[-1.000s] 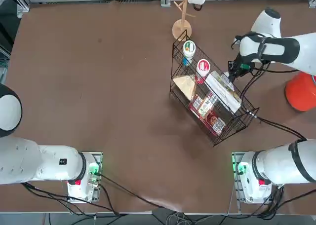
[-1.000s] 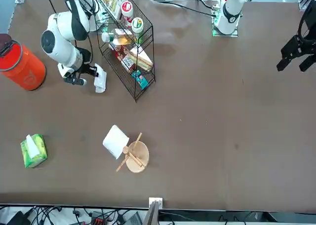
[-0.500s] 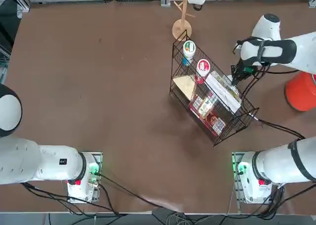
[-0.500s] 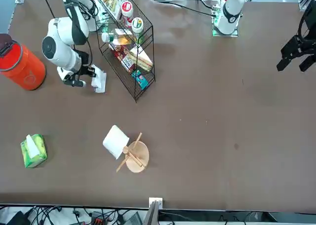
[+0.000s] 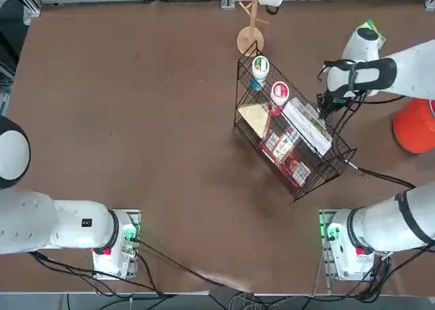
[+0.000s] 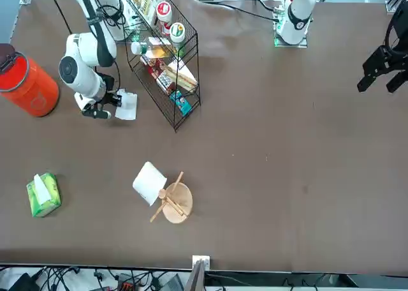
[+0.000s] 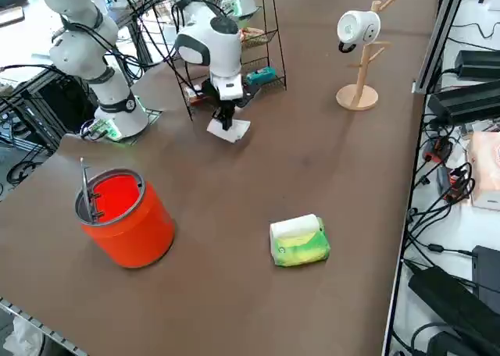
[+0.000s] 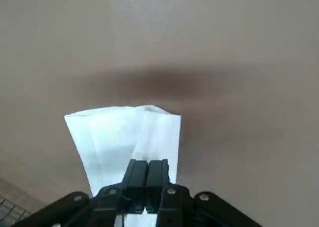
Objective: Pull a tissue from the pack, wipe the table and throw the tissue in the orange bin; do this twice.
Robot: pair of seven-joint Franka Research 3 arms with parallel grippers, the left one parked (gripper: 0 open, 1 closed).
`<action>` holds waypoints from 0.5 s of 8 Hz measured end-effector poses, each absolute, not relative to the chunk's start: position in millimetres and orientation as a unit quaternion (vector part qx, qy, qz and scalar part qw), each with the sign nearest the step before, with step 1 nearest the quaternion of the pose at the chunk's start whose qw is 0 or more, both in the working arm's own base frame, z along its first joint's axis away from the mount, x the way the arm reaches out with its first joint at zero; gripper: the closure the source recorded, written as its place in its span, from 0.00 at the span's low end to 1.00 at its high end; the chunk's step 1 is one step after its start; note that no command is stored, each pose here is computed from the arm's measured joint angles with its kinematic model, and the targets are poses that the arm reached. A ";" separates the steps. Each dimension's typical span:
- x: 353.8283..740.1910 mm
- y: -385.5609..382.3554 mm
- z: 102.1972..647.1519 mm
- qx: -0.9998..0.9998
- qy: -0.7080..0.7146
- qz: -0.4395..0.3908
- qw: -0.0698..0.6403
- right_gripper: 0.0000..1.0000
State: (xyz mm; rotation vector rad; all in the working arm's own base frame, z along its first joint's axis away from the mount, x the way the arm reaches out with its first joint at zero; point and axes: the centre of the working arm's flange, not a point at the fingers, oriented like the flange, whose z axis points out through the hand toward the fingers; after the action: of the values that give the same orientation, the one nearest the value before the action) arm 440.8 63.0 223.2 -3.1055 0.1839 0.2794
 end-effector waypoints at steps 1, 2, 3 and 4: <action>439.6 74.7 222.9 -0.994 0.063 0.088 0.007 0.99; 438.5 87.3 223.4 -0.994 0.072 0.083 0.004 0.99; 437.4 100.1 222.6 -0.994 0.080 0.077 0.003 0.99; 435.4 114.5 218.2 -0.994 0.087 0.070 0.001 0.99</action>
State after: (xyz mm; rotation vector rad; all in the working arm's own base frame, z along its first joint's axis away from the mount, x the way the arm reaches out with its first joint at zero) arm 435.4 114.5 218.2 -3.1204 0.2724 0.2209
